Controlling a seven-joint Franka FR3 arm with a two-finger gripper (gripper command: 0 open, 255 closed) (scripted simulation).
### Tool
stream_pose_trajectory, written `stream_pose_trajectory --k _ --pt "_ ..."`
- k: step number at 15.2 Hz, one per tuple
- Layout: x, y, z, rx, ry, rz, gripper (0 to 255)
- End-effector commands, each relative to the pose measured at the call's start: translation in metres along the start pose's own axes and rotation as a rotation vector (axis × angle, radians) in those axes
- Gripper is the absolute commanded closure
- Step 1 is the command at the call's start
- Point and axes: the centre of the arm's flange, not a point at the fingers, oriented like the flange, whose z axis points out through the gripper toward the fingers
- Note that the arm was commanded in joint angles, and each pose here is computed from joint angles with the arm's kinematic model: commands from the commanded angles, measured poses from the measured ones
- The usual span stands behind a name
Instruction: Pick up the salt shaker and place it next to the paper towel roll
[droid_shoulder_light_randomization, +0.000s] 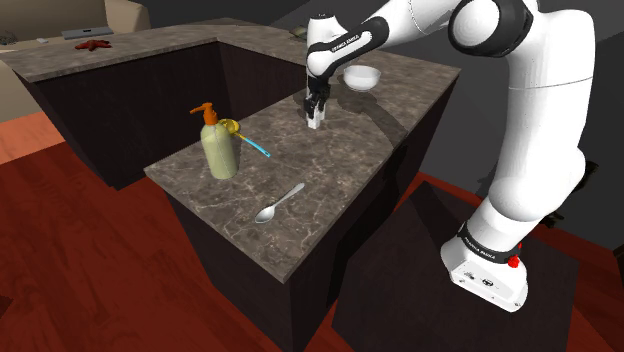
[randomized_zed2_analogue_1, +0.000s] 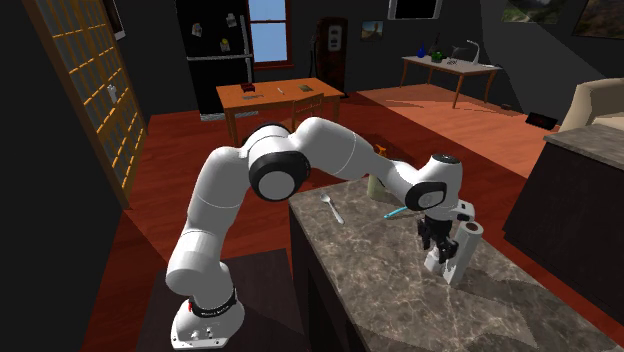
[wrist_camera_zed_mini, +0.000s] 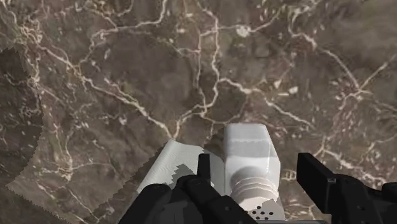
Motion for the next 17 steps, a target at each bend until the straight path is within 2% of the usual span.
stream_pose_trajectory --k 1,5,9,17 --pt "0.000 0.000 0.000 0.000 0.000 0.000 0" --pt "0.000 0.000 0.000 0.000 0.000 0.000 0" --pt "0.000 0.000 -0.050 0.000 0.000 0.000 0" --pt "0.000 0.000 -0.050 0.000 0.000 0.000 0"
